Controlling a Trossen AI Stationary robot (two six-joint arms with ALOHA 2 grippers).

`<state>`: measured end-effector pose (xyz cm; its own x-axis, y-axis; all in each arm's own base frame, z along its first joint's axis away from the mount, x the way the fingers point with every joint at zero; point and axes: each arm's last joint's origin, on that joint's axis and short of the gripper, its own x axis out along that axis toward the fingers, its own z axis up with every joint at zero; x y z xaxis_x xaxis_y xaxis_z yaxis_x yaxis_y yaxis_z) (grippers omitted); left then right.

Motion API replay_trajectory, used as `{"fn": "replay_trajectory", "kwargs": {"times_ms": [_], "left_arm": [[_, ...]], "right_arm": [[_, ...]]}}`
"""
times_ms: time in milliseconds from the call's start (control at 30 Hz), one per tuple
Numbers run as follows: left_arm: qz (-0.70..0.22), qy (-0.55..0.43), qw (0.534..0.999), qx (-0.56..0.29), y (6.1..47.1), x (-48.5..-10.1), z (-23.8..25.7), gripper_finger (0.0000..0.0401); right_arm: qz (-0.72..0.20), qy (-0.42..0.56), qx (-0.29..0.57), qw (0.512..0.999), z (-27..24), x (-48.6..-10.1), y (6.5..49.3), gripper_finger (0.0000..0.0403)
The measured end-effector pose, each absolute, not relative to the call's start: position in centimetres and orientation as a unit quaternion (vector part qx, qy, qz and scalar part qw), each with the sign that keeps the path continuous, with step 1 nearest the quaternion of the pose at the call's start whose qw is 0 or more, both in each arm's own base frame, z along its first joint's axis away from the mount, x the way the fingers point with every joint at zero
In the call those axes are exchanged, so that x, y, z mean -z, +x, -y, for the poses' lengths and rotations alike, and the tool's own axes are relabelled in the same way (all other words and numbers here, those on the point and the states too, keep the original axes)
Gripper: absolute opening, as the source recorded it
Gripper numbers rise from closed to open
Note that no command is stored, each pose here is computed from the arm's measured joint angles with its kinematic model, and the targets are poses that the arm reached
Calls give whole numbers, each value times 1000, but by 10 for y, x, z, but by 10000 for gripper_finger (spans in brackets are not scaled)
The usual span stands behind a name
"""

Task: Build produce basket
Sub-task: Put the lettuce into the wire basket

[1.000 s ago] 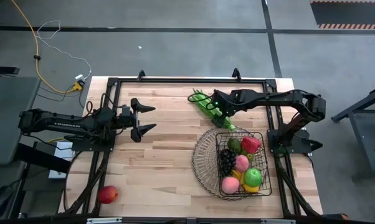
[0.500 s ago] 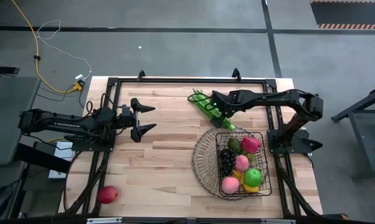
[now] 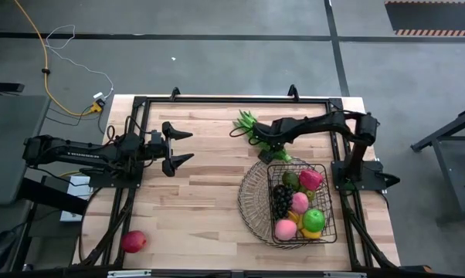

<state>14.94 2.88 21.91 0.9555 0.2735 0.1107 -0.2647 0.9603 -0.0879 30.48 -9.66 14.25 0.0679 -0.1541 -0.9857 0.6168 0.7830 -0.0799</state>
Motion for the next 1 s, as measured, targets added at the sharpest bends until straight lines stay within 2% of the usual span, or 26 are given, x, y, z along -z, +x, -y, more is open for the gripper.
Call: {"fn": "replay_trajectory", "kwargs": {"times_ms": [333, 600, 867, 1000], "left_arm": [[61, -36, 988, -136, 149, -219, -29, 362], [61, -36, 988, -136, 149, -219, -29, 362], [61, -36, 988, -136, 149, -219, -29, 362], [61, -36, 988, -136, 149, -219, -29, 362]], "right_arm": [[-621, 184, 273, 711, 97, -142, 306, 377], [-578, 198, 317, 726, 108, -144, 310, 312], [-571, 207, 322, 726, 113, -144, 309, 267], [-575, 198, 316, 728, 113, -144, 309, 223]]}}
